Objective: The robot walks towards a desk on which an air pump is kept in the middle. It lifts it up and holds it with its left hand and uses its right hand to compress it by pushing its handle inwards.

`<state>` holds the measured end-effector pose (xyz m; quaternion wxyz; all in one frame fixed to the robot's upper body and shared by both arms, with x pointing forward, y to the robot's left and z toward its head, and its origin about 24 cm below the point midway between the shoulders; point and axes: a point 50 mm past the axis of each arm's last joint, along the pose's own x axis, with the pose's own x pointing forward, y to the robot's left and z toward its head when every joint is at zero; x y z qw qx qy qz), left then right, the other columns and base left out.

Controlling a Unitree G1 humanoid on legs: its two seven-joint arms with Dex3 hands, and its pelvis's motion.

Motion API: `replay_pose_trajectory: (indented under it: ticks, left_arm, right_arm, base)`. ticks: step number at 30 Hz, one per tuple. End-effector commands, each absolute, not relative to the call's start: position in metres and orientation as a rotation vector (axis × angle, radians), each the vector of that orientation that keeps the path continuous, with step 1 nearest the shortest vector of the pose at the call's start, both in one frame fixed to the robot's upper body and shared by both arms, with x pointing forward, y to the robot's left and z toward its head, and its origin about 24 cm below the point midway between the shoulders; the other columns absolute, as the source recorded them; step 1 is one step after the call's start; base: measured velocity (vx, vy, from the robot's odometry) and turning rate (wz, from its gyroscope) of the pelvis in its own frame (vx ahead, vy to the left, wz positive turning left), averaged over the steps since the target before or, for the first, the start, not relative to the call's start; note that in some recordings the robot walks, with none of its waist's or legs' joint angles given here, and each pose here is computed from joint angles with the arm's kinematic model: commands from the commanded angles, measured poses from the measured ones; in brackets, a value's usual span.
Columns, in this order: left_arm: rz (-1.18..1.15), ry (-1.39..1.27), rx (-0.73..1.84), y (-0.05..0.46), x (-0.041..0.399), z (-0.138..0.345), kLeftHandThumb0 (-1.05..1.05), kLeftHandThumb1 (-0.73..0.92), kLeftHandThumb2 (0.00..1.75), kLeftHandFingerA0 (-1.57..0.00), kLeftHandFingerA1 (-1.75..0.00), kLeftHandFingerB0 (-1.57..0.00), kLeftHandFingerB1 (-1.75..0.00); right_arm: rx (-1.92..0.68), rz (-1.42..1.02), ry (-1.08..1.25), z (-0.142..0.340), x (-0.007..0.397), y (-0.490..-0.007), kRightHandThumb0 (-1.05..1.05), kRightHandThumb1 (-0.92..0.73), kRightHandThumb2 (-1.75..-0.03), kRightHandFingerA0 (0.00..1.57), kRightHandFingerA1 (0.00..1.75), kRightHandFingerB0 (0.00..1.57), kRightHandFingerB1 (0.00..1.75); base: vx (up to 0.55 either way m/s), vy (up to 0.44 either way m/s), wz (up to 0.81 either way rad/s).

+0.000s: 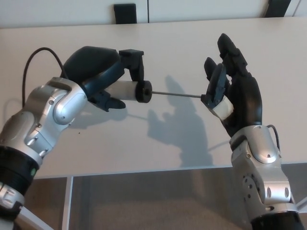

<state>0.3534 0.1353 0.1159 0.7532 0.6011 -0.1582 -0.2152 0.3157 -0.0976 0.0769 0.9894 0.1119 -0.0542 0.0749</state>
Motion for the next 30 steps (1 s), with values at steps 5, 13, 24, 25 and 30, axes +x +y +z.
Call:
replay_pose_trajectory:
  ticks: [5, 13, 24, 25, 30]
  left_arm:
    - [-0.444, -0.39, 1.266, 0.12, 0.352, 0.119, -0.07, 0.78, 0.56, -0.65, -1.75, -0.51, -1.59]
    - [-0.476, -0.394, 1.279, 0.113, 0.351, 0.118, -0.16, 0.68, 0.62, -0.75, -1.33, -0.67, -0.98]
    - [-0.449, -0.387, 1.267, 0.102, 0.351, 0.117, -0.16, 0.62, 0.59, -0.86, -1.23, -0.81, -0.54]
    - [-0.437, -0.387, 1.269, 0.101, 0.35, 0.117, -0.16, 0.62, 0.59, -0.86, -1.23, -0.81, -0.54]
    - [-0.375, -0.395, 1.267, 0.088, 0.342, 0.116, -0.14, 0.59, 0.57, -0.9, -0.91, -0.71, -0.48]
  right_arm:
    - [0.247, 0.121, -0.152, 0.083, 0.319, -0.094, -0.89, -0.81, -1.03, 0.0, 0.05, 0.0, 0.0]
    - [0.263, 0.115, -0.166, 0.086, 0.32, -0.095, -0.91, -0.85, -1.17, 0.0, 0.11, 0.0, 0.08]
    - [0.266, 0.078, -0.18, 0.087, 0.32, -0.098, -0.83, -0.79, -1.14, 0.0, 0.17, 0.0, 0.15]
    - [0.268, 0.072, -0.183, 0.088, 0.32, -0.099, -0.83, -0.79, -1.14, 0.0, 0.17, 0.0, 0.15]
    - [0.234, 0.018, -0.204, 0.09, 0.321, -0.101, -0.87, -0.83, -1.14, 0.0, 0.16, 0.0, 0.12]
  base:
    - [0.0, 0.0, 0.0]
    - [0.0, 0.0, 0.0]
    - [0.0, 0.0, 0.0]
    - [0.0, 0.0, 0.0]
    - [0.0, 0.0, 0.0]
